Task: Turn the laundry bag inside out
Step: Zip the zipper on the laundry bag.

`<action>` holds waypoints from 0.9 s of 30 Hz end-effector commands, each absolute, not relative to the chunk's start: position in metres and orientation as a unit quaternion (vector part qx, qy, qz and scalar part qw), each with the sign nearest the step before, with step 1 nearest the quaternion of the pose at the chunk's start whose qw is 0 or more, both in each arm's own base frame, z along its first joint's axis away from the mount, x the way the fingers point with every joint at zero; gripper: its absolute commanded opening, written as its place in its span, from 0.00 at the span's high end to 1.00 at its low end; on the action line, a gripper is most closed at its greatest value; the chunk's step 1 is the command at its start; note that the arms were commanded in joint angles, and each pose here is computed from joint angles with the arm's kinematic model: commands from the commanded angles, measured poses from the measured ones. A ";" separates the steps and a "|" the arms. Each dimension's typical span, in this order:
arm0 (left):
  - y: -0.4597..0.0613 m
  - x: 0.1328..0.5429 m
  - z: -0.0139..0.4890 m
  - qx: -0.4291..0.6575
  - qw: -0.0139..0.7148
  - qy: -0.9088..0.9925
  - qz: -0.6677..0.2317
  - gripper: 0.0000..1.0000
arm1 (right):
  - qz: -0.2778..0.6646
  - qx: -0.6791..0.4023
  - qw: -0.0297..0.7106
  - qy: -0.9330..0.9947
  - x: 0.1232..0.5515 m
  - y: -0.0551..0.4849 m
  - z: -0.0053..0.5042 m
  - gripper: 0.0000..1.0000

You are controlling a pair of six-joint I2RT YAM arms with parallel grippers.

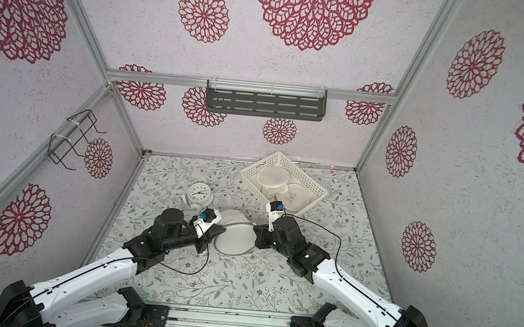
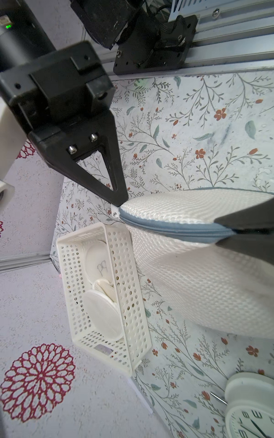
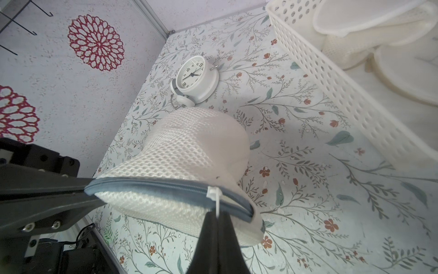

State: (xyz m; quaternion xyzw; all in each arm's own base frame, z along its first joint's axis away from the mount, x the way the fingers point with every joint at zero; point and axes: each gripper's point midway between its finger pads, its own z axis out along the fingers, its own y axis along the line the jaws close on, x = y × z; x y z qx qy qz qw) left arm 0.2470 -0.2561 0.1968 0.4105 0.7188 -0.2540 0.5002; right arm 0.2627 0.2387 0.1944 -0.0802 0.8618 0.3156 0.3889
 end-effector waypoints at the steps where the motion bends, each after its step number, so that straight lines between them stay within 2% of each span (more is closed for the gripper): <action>1: -0.254 0.257 0.195 0.397 0.498 0.733 -0.238 0.75 | 0.328 -0.099 0.413 0.844 0.269 0.245 0.219 1.00; 2: -0.253 0.258 0.192 0.396 0.489 0.741 -0.234 0.62 | 0.330 -0.110 0.414 0.841 0.269 0.248 0.223 1.00; 5: -0.257 0.252 0.193 0.419 0.480 0.733 -0.240 0.39 | 0.327 -0.155 0.414 0.835 0.264 0.259 0.228 1.00; 8: -0.261 0.249 0.201 0.430 0.484 0.721 -0.245 0.33 | 0.328 -0.194 0.412 0.828 0.258 0.272 0.231 1.00; 12: -0.267 0.245 0.201 0.444 0.474 0.715 -0.260 0.32 | 0.347 -0.230 0.412 0.811 0.249 0.291 0.237 1.00; 16: -0.269 0.248 0.197 0.447 0.468 0.717 -0.257 0.37 | 0.353 -0.269 0.410 0.797 0.239 0.307 0.239 1.00; 24: -0.268 0.250 0.190 0.457 0.462 0.720 -0.246 0.67 | 0.362 -0.280 0.415 0.786 0.236 0.312 0.247 1.00; 27: -0.268 0.249 0.190 0.458 0.460 0.719 -0.248 0.83 | 0.353 -0.265 0.419 0.794 0.240 0.308 0.246 1.00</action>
